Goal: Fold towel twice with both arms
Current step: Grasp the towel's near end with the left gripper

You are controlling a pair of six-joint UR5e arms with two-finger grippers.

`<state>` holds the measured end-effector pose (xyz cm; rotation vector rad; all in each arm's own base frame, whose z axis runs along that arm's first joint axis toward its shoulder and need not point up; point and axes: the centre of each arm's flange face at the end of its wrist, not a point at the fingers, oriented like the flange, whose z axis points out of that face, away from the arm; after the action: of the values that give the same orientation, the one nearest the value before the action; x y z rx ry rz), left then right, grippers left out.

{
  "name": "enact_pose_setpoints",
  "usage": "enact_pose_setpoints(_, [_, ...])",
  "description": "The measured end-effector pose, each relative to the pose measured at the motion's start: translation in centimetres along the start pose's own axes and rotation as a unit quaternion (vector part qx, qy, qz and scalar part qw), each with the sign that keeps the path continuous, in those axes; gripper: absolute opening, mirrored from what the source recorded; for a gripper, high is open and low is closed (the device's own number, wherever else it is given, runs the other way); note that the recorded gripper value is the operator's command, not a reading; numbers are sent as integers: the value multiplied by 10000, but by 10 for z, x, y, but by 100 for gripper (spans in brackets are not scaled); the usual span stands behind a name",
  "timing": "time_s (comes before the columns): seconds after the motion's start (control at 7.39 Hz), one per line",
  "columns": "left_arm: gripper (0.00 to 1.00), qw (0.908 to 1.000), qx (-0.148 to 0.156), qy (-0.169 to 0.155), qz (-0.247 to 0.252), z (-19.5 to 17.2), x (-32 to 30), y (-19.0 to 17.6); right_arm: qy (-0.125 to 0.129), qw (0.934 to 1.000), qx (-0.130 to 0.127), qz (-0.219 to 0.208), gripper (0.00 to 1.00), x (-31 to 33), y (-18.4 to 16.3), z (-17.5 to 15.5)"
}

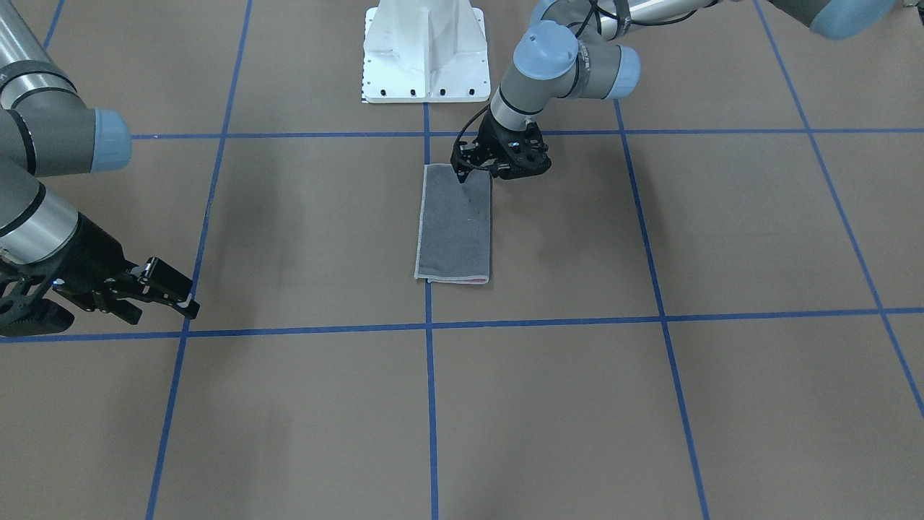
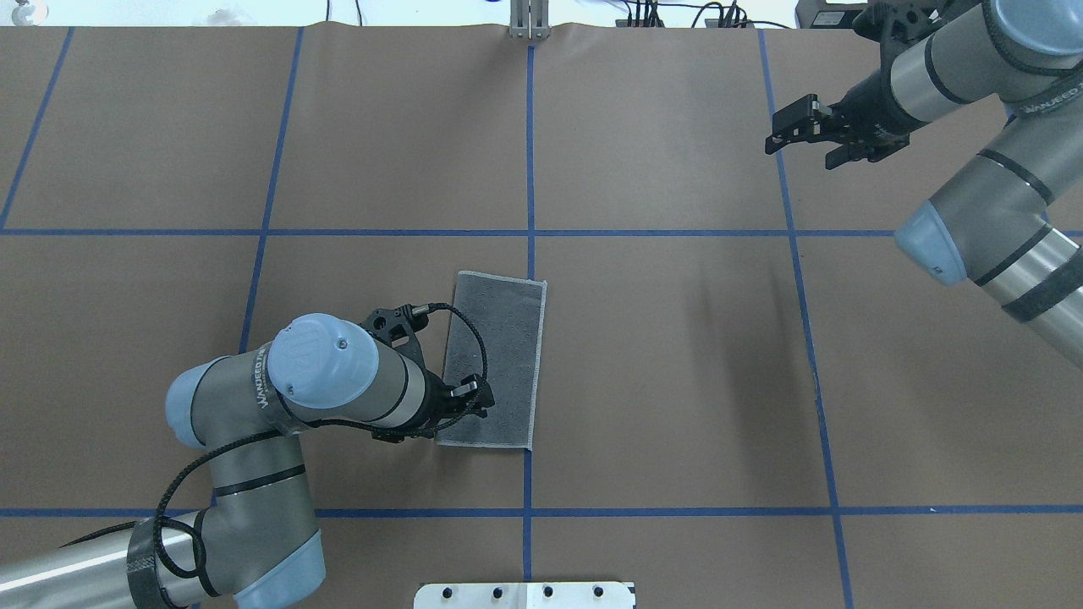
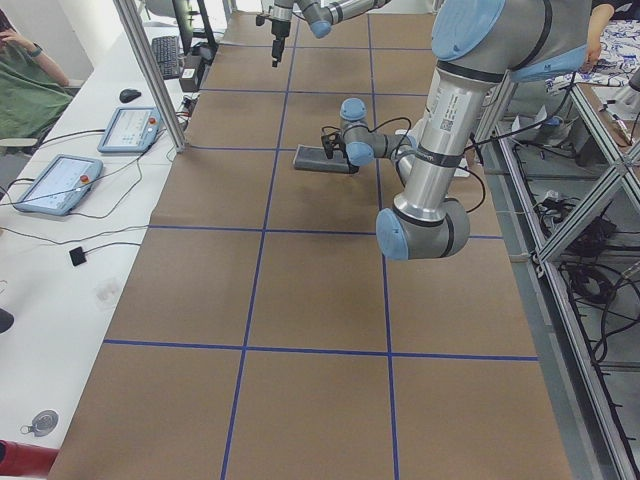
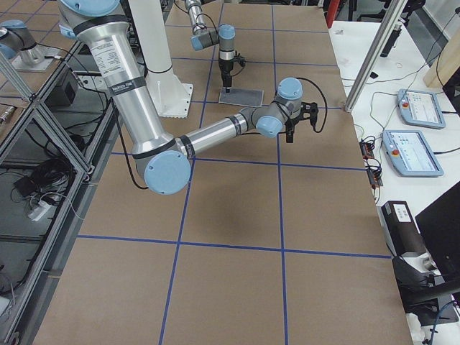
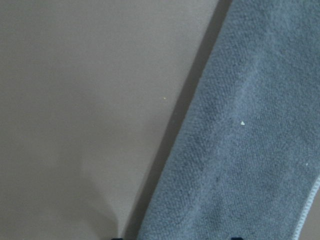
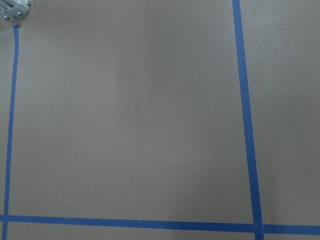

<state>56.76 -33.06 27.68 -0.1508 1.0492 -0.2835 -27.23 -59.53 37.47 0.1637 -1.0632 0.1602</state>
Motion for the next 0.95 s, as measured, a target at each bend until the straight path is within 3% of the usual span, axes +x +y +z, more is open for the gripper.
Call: enact_pose_setpoints(0.95, [60,10000,-11,-5,7,0,-2,2,-16,10000,-6,17,100,-1,0,-1])
